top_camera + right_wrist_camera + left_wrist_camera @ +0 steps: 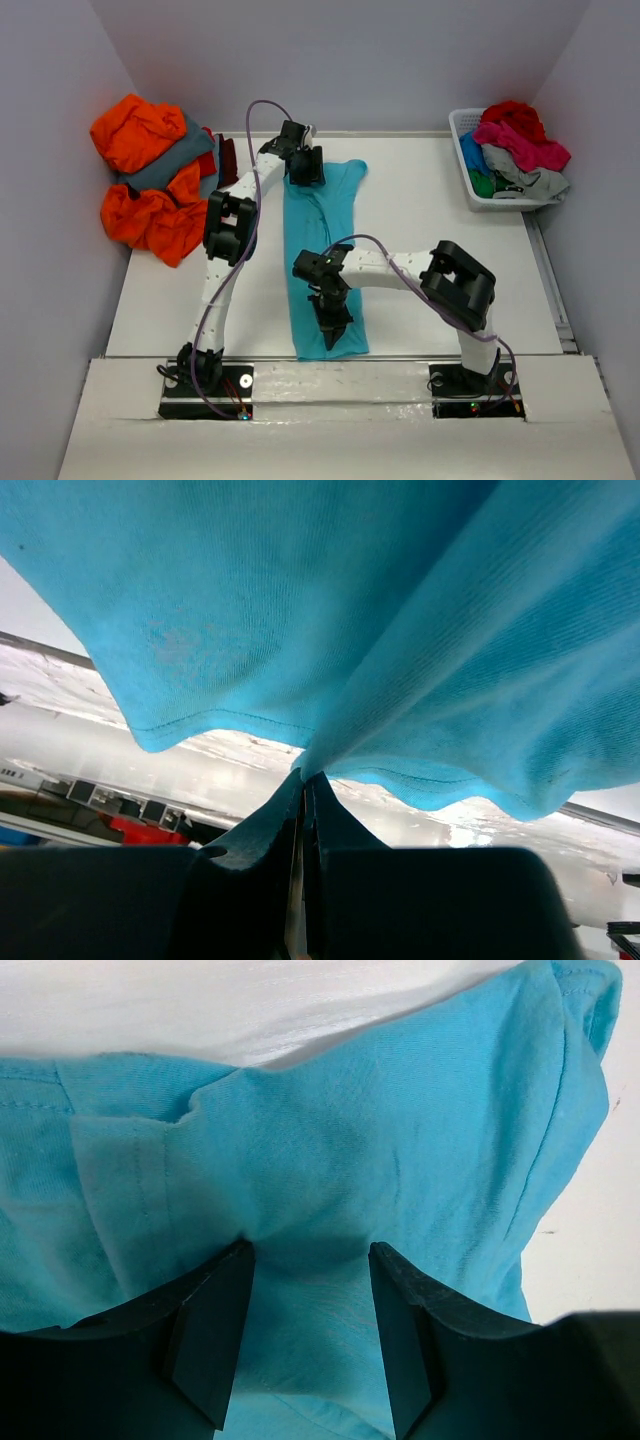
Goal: Fold and stack the t-shirts
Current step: Rotate the rectangle-folded T-shirt at the center of the board.
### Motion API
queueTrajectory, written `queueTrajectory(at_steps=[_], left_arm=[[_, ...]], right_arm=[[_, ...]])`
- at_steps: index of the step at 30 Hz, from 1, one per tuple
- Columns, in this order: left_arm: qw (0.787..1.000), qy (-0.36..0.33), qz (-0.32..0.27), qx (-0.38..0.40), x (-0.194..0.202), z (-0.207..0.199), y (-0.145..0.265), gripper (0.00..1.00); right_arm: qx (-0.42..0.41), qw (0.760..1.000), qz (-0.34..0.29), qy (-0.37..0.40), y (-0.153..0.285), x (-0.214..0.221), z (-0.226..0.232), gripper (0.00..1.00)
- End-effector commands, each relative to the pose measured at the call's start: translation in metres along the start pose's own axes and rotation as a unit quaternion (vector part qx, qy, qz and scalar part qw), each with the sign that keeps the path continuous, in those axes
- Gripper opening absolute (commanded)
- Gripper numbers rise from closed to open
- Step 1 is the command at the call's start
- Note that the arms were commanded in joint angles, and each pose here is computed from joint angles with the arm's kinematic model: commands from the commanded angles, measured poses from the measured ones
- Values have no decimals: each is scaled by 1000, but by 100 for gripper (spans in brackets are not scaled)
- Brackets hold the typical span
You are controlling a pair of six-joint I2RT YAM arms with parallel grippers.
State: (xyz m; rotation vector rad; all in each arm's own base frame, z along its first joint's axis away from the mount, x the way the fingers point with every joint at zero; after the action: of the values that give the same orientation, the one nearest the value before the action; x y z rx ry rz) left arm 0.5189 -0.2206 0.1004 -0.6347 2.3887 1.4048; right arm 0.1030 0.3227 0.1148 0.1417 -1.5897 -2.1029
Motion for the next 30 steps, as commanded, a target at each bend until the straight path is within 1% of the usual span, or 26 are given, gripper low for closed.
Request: queueTrajectory(at_steps=[1, 9, 11, 12, 13, 14, 15, 16, 17, 19, 23, 24, 27, 30], left_arm=[[999, -1, 17, -30, 4, 8, 9, 63], [999, 2, 15, -29, 1, 11, 11, 63], [999, 1, 15, -28, 1, 11, 12, 63], [999, 1, 15, -28, 1, 11, 12, 63], [1000, 1, 16, -26, 1, 10, 12, 63], [1000, 1, 17, -25, 1, 10, 12, 64], [1000, -1, 15, -20, 0, 8, 14, 64], [1000, -1, 15, -20, 0, 9, 13, 64], [1000, -2, 16, -19, 1, 8, 14, 64], [1000, -2, 13, -18, -1, 7, 15, 65], [1000, -5, 12, -12, -2, 5, 17, 65], [1000, -6, 11, -12, -2, 5, 18, 65], [1000, -9, 2, -10, -5, 2, 24, 66], [1000, -12, -2, -11, -7, 1, 28, 67]], right_arm=[[-13, 1000, 11, 21, 11, 17, 13, 7], [-6, 999, 23, 24, 7, 18, 15, 7], [-1, 1000, 17, 26, 7, 15, 16, 9], [6, 1000, 11, 25, 9, 14, 16, 15], [14, 1000, 5, 26, 10, 12, 15, 31], [32, 999, -20, 29, 15, 6, 16, 40], [44, 998, -28, 30, 18, 5, 16, 48], [48, 997, -41, 32, 23, 3, 17, 64], [53, 996, -60, 36, 30, -1, 20, 71], [52, 995, -77, 42, 37, -4, 24, 80], [65, 991, -107, 36, 51, -10, 30, 81], [80, 988, -127, 33, 56, -12, 28, 82], [99, 982, -159, -9, 71, -23, 15, 81], [77, 975, -200, -63, 90, -41, -10, 81]])
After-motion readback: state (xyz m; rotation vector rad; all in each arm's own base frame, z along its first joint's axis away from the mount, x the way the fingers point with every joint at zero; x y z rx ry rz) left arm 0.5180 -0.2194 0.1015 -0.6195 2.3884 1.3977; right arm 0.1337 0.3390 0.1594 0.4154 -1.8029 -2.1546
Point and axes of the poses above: each gripper's point midway between its finger pads, its own y axis back along the fingers, its own z axis along the line the jaws close on, x = y × z, the point moved 8 cm from there along y, back along the fingers, and after that the axes turned 12 degrees about y, right-handed, at the moved point
